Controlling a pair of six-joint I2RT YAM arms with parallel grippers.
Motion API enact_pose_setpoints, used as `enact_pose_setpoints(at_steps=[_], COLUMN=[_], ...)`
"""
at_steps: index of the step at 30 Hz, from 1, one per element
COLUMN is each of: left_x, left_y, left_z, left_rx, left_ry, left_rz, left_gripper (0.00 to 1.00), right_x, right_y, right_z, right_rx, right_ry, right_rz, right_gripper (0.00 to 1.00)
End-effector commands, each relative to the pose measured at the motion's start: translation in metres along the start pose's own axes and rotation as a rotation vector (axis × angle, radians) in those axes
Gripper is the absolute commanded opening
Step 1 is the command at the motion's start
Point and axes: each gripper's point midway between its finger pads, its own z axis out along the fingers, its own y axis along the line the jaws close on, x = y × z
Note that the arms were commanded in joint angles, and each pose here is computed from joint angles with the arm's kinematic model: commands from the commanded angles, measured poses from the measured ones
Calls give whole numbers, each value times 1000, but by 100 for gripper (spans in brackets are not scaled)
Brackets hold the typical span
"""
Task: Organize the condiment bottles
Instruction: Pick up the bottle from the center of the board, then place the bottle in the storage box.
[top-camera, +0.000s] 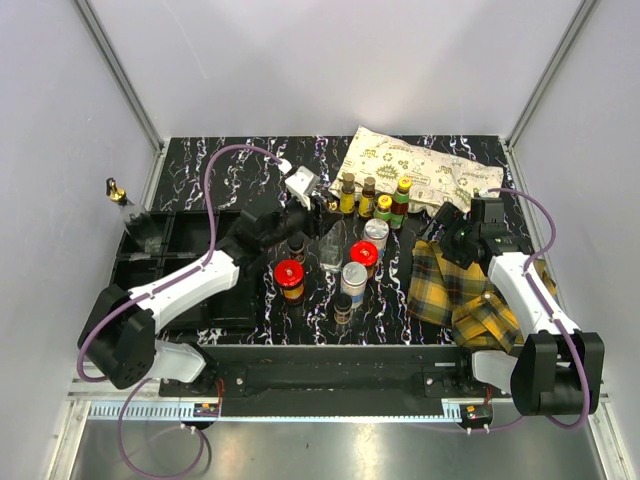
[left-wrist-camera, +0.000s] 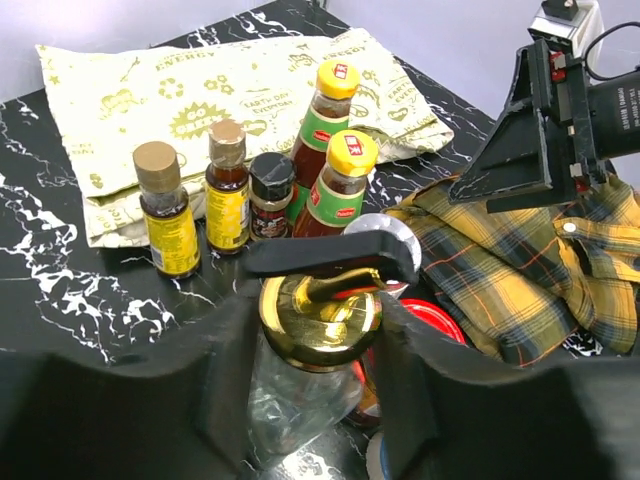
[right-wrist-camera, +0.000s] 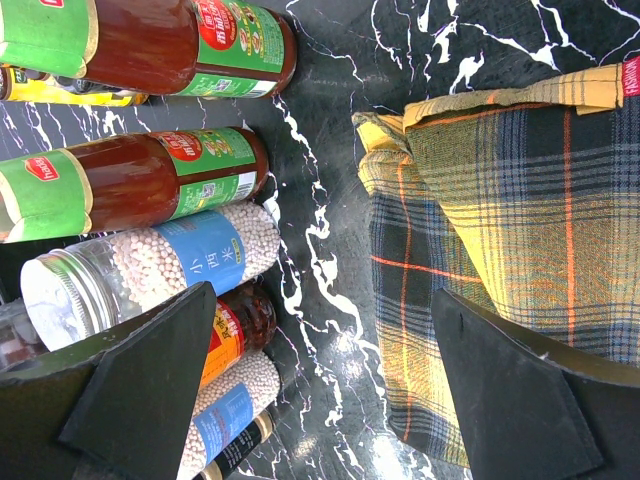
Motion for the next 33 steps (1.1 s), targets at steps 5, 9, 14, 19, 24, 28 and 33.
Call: enact_pose_setpoints(at_steps=[5, 9, 14, 19, 24, 28, 33], left_x=[-36, -42, -68, -111, -146, -168, -196], left_y=[0, 5, 12, 20, 19, 27, 45], left_z=[5, 6, 6, 0, -4, -14, -42], left_rx=[-38, -71, -141, -227, -257, -329, -480], left_ry=[-109, -111, -130, -194, -231, -259, -272], left_rz=[27, 34, 61, 83, 78, 77, 111], left_gripper=[4, 0, 0, 0, 0, 0, 0], right_x=[-9, -9, -7, -7, -7, -8, -7], right_y=[7, 8, 7, 5, 4, 4, 4], right_z=[-4, -5, -5, -7, -9, -10, -10], right_rx=[-33, -36, -36, -28, -28, -30, -29], right_ry=[-38, -39, -38, -50, -63, -67, -66], right_rz=[-24, -24, -17, -10, -12, -17, -18], right_gripper=[99, 99, 99, 99, 100, 100, 100])
